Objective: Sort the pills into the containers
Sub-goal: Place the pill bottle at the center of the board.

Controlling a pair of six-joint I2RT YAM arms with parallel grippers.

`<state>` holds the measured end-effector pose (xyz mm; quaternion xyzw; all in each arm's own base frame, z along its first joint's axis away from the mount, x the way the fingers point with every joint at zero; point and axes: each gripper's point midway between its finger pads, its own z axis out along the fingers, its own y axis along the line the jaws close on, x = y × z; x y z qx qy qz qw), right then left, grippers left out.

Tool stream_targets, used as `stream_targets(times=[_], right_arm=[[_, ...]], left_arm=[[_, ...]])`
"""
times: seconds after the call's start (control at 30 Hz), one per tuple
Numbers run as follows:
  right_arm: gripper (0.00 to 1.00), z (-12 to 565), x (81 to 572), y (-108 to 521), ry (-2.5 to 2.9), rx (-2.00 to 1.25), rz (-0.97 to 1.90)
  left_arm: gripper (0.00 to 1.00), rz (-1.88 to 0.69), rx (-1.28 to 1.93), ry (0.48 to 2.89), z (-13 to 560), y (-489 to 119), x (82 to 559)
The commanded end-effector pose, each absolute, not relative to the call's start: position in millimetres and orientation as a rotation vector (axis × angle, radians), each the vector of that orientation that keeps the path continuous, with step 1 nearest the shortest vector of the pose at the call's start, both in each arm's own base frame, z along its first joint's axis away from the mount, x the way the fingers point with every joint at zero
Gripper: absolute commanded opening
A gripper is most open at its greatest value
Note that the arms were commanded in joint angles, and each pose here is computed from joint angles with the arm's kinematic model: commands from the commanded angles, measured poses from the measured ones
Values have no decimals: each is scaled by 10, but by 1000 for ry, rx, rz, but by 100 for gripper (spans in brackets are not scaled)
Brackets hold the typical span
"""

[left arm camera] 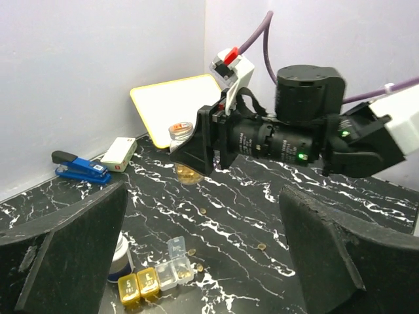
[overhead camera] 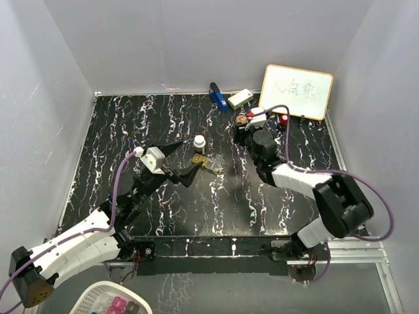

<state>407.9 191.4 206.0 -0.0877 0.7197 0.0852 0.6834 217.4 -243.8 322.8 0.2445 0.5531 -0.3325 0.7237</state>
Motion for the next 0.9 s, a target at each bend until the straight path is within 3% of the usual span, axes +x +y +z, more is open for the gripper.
stream_targets(times=[0.0,0.5,0.87], right_arm=[[0,2355,4363,1904,1413,-141,278],[0,1587,5017,2018,1420,-162,288],[0,1362,5097,2075,1471,-187,291]], left_arm=[[99,-682,529,1200,3211,-2324,2169],[99,-604,521,1209,3250,-2144,2155],[99,-586,518,1216,3248,-2145,2192]])
